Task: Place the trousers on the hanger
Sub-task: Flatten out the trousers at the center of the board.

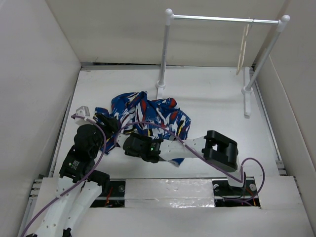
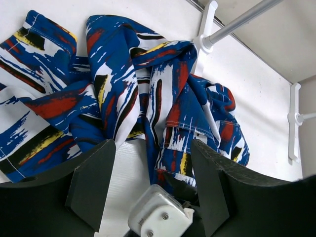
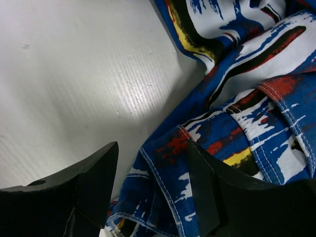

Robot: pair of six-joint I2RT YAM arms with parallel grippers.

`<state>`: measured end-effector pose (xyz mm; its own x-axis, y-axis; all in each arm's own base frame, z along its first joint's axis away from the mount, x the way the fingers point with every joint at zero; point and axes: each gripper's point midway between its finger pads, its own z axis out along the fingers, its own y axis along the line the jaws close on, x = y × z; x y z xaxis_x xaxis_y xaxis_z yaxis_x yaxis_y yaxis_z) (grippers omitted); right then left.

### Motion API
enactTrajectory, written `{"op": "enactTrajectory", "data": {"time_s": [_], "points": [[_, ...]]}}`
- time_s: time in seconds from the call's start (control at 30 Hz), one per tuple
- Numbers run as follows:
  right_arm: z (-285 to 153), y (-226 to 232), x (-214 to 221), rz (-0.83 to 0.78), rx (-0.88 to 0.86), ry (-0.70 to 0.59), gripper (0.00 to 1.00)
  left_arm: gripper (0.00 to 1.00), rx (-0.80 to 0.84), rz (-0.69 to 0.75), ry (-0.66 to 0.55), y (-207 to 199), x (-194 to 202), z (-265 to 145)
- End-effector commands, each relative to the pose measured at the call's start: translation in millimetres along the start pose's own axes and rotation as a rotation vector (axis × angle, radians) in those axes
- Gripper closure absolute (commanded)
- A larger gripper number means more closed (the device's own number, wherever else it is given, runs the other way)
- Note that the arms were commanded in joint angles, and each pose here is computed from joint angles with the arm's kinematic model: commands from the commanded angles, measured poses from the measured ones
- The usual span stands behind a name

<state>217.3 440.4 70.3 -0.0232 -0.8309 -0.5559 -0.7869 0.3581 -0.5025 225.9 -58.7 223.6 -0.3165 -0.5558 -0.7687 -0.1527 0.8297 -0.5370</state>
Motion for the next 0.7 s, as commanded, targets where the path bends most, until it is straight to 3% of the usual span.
{"op": "enactTrajectory", "data": {"time_s": [0.0,0.23,0.33,0.37,0.43,0.6,0.67], "points": [[4.3,-19.2,-3.7,0.003,0.119,-0.002,0.37,0.41,0.026,-0.031,-0.046,-10.2,-16.3,-3.3],[-10.9,-45.6,4.4,0.094,0.268,-0.027,0.58,0.41,0.007,-0.03,-0.039,-6.8,-15.2,-0.3],[-28.6,-59.5,-3.0,0.14,0.295,-0.076,0.78,0.41,0.001,-0.031,-0.035,-6.1,-14.2,0.9],[-33.3,-63.0,-4.3,0.151,0.301,-0.086,0.9,0.4,0.002,-0.032,-0.036,-6.6,-14.8,1.0],[-50.6,-74.6,-12.2,0.186,0.311,-0.127,0.97,0.37,0.004,-0.026,-0.02,-7.3,-11.3,3.6],[-105.0,-107.9,-14.5,0.283,0.346,-0.21,1.0,0.3,0.006,0.011,0.046,-9.8,1.1,13.9],[-148.7,-135.8,-20.6,0.361,0.374,-0.294,1.0,0.3,0.002,0.022,0.07,-10.1,5.9,19.0]]}}
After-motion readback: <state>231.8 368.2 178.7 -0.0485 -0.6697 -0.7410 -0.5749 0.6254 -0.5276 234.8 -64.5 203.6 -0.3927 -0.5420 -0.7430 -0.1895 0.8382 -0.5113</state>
